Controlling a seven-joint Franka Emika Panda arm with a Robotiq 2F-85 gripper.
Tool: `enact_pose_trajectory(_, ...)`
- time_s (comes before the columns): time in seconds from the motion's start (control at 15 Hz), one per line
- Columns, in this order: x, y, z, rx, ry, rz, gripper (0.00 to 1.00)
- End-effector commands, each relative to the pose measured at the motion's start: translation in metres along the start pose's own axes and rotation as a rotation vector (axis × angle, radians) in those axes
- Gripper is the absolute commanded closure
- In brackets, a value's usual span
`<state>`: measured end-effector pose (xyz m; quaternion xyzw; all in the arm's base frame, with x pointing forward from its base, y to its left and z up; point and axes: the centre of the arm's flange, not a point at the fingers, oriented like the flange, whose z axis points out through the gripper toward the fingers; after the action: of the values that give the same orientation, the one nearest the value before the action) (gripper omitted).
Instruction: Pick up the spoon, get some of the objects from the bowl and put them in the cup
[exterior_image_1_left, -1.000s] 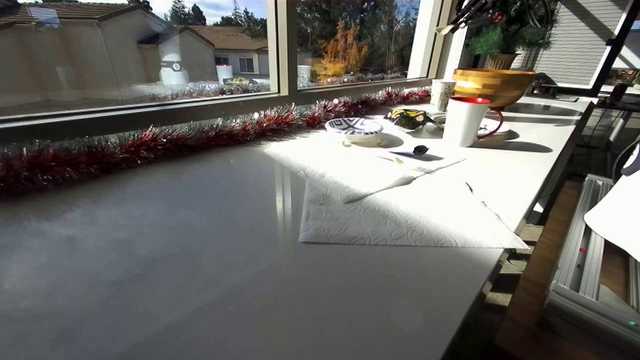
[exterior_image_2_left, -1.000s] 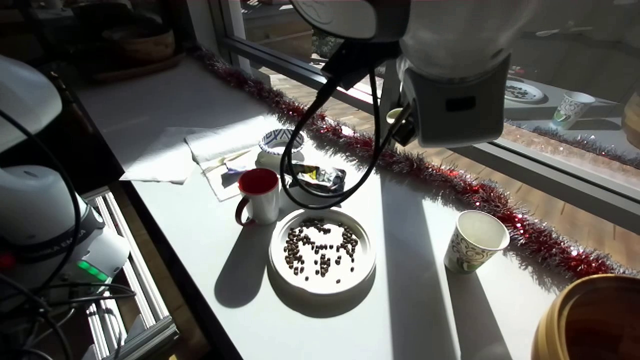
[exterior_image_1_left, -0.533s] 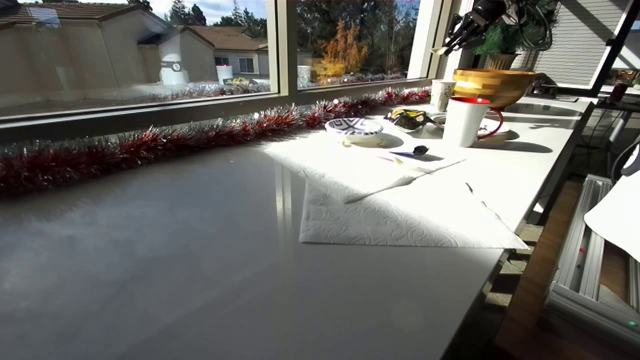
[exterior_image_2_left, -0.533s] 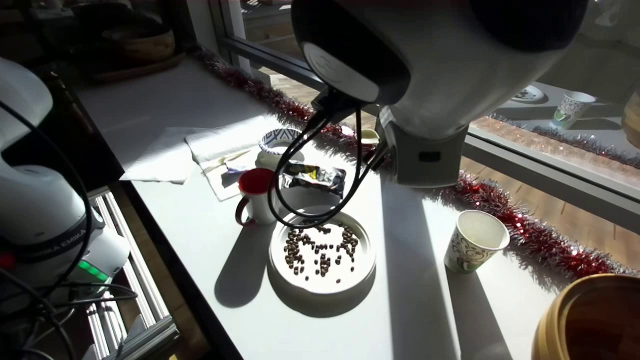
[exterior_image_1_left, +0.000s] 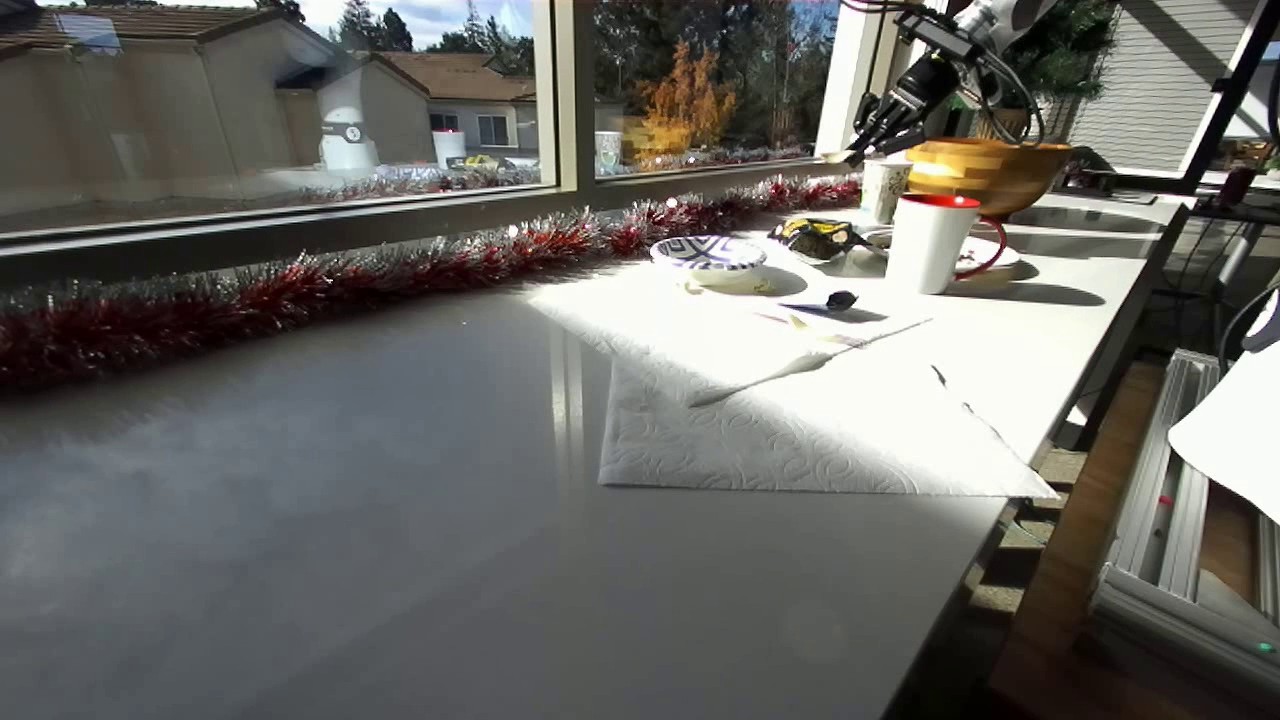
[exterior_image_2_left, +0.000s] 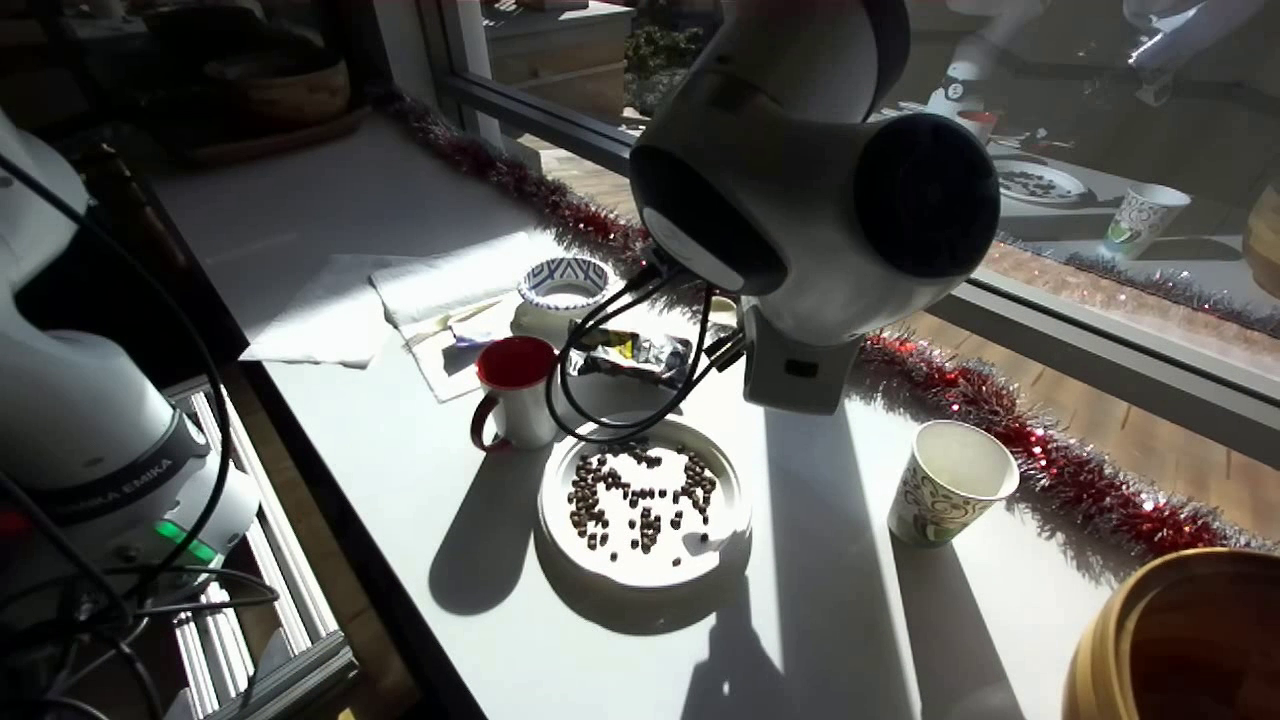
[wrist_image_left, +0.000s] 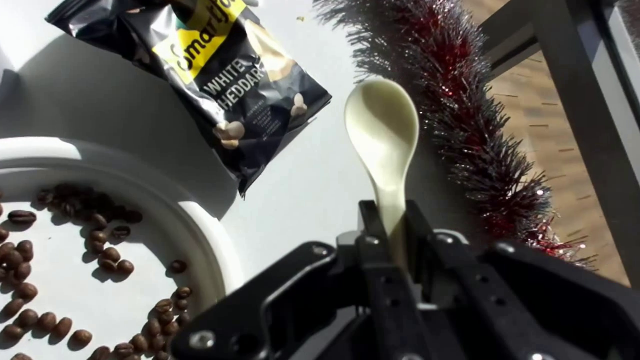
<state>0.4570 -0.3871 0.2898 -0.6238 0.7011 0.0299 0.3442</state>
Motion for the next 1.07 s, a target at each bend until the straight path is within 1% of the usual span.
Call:
enact_pose_trajectory(0.0, 0.023, 0.002, 0.031, -0.001, 0.045, 0.101, 0.97)
enact_pose_trajectory(0.27, 0.048, 0.021, 0.056, -0.03, 0.053, 0.189, 0.97)
enact_pose_trajectory(0.4, 0.058, 0.028, 0.062, -0.03, 0.056, 0.219, 0.97)
enact_pose_trajectory(0.6, 0.067, 0.027, 0.062, -0.01, 0.052, 0.258, 0.97)
enact_pose_trajectory(0.93, 0.077, 0.018, 0.057, -0.005, 0.086, 0.275, 0.97)
enact_pose_trajectory(1.0, 0.077, 0.016, 0.056, -0.002, 0.093, 0.278, 0.73)
